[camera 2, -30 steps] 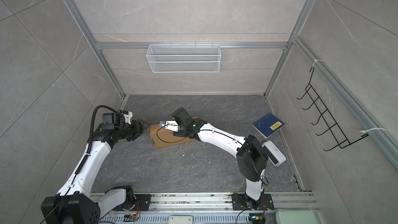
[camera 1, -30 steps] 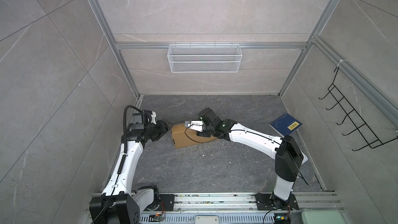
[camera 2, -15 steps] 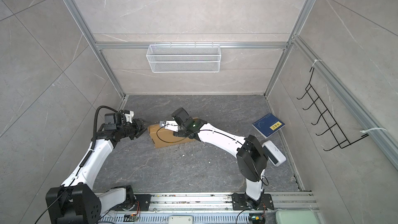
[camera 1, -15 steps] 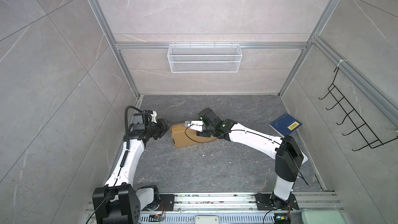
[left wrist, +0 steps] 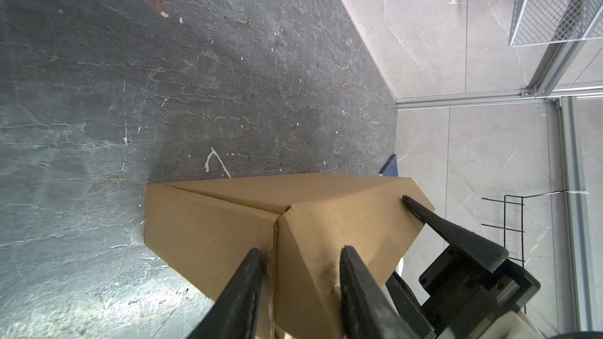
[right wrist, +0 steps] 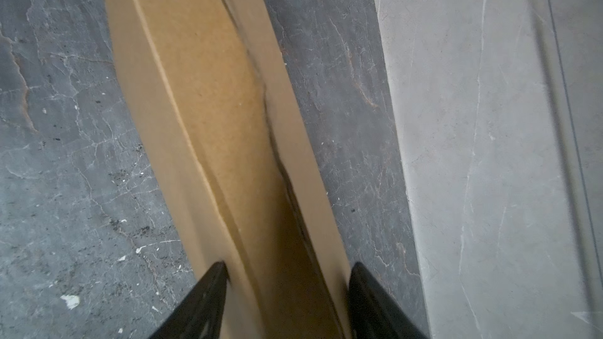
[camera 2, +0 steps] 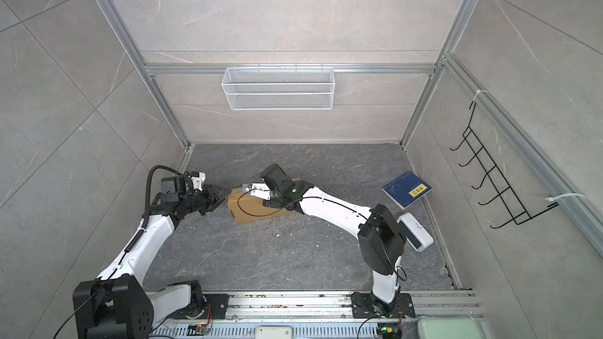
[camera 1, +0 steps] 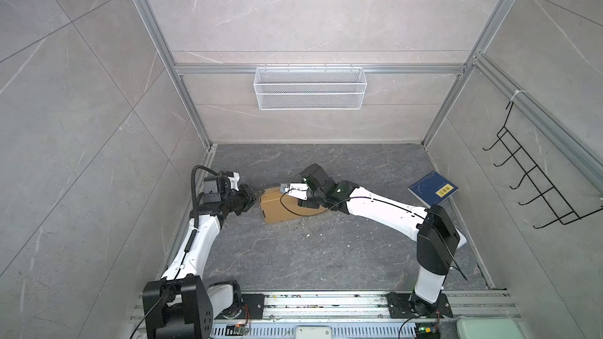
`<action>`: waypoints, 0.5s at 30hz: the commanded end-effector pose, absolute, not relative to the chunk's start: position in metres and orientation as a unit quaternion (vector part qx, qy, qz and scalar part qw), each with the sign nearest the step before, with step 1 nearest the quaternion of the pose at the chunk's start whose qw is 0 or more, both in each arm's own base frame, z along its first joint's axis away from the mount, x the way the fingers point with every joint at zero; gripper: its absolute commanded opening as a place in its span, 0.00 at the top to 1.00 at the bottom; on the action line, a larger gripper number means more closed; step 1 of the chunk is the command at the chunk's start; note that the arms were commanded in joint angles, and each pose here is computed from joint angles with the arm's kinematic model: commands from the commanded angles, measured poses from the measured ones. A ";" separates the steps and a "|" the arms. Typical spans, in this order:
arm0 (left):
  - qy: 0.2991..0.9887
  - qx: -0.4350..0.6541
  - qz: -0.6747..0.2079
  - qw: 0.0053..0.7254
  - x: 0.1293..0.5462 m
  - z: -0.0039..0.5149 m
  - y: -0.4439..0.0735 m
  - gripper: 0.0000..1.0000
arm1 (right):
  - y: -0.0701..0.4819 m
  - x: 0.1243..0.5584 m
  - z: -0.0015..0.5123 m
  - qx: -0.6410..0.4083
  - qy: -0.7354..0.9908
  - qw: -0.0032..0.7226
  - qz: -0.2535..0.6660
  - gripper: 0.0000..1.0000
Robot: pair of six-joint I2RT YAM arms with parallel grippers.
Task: Fold the paper box
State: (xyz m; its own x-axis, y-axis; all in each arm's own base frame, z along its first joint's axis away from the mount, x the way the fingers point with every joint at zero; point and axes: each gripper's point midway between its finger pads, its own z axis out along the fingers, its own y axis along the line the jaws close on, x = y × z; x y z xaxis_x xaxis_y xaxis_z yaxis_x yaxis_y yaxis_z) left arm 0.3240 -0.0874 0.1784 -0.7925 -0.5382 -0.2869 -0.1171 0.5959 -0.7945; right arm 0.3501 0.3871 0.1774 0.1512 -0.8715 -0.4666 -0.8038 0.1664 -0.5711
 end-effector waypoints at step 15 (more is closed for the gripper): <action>0.866 -0.199 -0.401 0.222 0.315 0.163 -0.087 0.73 | 0.377 0.338 0.153 -0.636 0.679 0.365 -0.033 0.43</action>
